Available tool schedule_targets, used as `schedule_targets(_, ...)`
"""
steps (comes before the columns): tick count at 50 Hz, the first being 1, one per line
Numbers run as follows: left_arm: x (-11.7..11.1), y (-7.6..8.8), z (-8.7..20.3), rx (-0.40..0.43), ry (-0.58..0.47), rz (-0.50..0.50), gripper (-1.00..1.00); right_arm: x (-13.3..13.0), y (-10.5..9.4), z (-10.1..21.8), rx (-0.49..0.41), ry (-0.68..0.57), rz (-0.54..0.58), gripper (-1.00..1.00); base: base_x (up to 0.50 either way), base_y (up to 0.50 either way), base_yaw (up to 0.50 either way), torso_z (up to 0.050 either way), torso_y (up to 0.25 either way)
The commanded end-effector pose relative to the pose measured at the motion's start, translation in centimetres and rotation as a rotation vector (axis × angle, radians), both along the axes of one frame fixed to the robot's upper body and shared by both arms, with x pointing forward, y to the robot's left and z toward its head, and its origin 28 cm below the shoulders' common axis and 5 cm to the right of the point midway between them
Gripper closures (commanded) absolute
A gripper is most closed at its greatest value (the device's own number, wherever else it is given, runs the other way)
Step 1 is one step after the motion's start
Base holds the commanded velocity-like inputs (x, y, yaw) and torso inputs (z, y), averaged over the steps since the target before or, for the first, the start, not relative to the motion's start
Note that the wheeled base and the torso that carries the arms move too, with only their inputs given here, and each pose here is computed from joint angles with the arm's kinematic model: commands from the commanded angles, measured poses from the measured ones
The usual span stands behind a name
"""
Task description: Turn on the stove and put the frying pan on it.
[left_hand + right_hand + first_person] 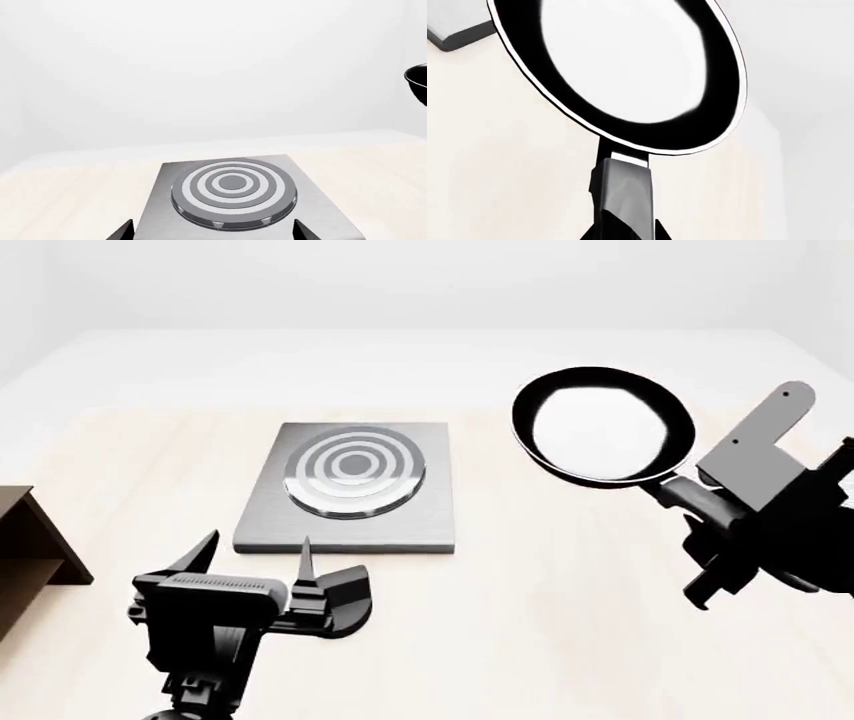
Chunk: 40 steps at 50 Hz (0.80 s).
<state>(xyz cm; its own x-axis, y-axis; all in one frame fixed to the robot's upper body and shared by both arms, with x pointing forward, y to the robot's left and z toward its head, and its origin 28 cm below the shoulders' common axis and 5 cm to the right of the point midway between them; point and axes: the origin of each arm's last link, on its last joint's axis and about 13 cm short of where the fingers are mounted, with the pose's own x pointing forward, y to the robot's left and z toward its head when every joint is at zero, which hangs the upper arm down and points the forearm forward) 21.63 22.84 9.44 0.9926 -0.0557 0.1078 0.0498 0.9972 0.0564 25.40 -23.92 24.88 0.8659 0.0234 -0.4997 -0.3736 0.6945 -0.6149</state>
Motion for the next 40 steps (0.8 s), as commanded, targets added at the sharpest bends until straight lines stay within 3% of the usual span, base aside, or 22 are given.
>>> schedule_targets(1, 0.0, 0.0, 0.0, 0.0, 0.001, 0.001, -1.0, 1.6, 0.9, 2.1, -0.01, -0.174, -0.001, 1.0, 0.0, 0.0, 0.0, 0.0, 0.0)
schedule_targets(40, 0.0, 0.2, 0.0, 0.004, -0.013, 0.002, -1.0, 7.8, 6.6, 4.2, 0.071, -0.278, 0.159, 1.0, 0.0, 0.0, 0.0, 0.0, 0.002)
